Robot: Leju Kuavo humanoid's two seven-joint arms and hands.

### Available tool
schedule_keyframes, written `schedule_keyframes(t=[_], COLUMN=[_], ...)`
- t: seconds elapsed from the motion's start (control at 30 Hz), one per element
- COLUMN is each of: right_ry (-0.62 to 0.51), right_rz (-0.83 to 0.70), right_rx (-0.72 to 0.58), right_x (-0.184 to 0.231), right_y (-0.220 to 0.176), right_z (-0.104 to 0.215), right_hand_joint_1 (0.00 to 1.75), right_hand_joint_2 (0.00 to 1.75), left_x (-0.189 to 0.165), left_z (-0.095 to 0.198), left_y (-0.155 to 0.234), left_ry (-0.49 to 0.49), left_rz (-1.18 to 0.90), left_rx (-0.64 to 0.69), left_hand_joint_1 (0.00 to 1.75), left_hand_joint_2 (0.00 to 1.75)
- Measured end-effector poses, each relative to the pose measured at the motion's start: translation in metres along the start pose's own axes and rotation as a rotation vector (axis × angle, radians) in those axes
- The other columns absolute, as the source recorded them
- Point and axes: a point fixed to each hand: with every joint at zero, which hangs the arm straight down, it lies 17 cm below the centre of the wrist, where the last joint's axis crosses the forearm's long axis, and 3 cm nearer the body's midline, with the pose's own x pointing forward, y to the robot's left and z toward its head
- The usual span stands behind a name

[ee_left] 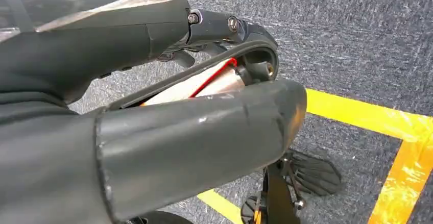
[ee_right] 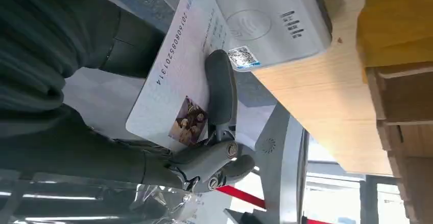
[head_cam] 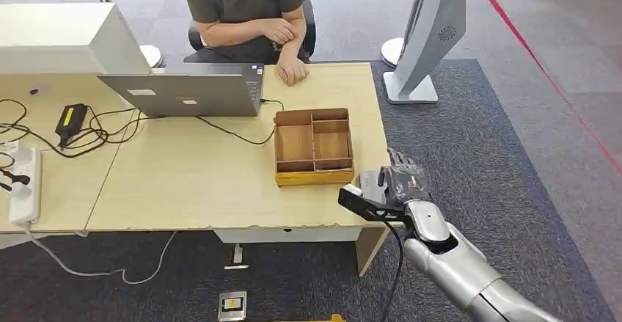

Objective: Pass the card to the sensor for recognition and then transmit it.

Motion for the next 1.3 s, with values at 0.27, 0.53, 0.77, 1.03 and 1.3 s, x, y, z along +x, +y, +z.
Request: schedule_keyframes(t=[0.27,0.53,0.77,1.03,1.3], right_ry=[-0.019,-0.022,-0.004,0.017,0.033], right_rz=[-0.018,-0.028,-0.055,-0.062,-0.010], right_rx=[0.032,0.042,0.042,0.038,0.008], right_x=[0.009,0.012,0.008,0.003,-0.003], right_y=[0.013,0.017,0.016,0.017,0.004], right_z=[0.004,0.004,0.000,-0.001,-0.008], right_hand_joint_1=[1.75,1.75,1.75,1.75,1.75], right_hand_joint_2=[1.75,1.75,1.75,1.75,1.75], left_x=[-0.004,-0.003,-0.003,-0.003,-0.002], left_z=[0.000,0.000,0.000,0.000,0.000], left_y=[0.000,0.002,0.003,0.002,0.002], left_ry=[0.020,0.020,0.016,0.015,0.010], left_rz=[0.000,0.004,0.005,0.005,-0.003], left_rx=[0.002,0.009,0.013,0.013,0.012], left_hand_joint_1=[0.00,0.00,0.00,0.00,0.00], left_hand_joint_2=[0.00,0.00,0.00,0.00,0.00])
